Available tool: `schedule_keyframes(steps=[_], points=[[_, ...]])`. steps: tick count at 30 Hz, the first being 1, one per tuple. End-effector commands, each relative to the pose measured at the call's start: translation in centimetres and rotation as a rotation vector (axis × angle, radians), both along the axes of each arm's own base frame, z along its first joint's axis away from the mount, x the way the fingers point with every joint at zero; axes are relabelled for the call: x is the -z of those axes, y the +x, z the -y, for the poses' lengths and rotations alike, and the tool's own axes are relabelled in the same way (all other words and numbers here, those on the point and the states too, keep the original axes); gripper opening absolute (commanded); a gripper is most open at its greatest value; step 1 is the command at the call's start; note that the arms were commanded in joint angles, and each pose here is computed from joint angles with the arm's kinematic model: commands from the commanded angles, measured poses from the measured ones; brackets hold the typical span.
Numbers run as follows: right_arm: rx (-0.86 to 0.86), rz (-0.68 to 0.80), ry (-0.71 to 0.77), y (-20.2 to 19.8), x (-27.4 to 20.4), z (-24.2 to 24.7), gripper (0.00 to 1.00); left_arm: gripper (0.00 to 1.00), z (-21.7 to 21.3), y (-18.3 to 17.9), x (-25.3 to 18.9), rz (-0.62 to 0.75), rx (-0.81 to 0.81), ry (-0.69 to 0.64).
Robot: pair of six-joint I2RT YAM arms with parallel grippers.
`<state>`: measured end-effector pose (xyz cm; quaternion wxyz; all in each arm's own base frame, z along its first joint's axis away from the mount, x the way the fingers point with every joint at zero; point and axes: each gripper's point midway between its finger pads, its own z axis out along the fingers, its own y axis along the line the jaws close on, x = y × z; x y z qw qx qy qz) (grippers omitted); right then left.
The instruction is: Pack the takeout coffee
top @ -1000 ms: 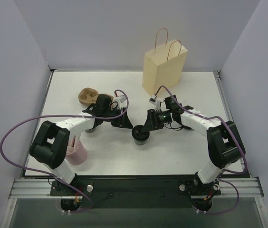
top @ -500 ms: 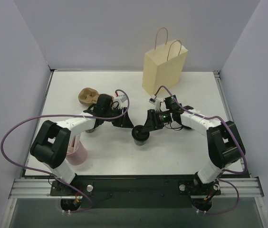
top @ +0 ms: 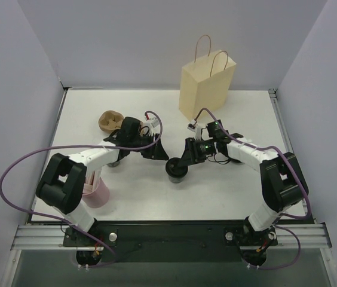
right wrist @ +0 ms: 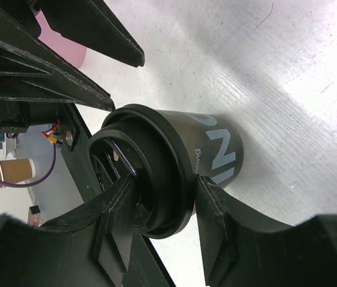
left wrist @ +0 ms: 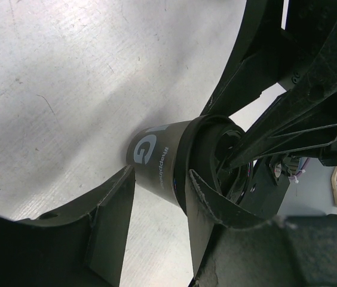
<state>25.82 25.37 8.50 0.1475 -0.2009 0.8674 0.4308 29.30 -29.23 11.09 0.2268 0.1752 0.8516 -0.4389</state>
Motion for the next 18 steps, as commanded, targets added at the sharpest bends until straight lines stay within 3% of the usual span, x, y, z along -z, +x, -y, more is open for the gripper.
schedule_keyframes(steps=[1,8,18], points=[[0.009,-0.079,-0.155,-1.9,3.9,2.1,0.28,0.49,0.5,-1.1,-1.1,0.025,0.045,-0.039],[0.035,-0.083,-0.164,-1.7,4.1,2.5,0.28,0.46,0.9,-1.9,0.9,0.013,0.048,-0.018],[0.161,-0.097,-0.185,-1.3,5.7,4.5,0.28,0.43,-2.0,-3.8,5.1,-0.072,-0.09,0.109]])
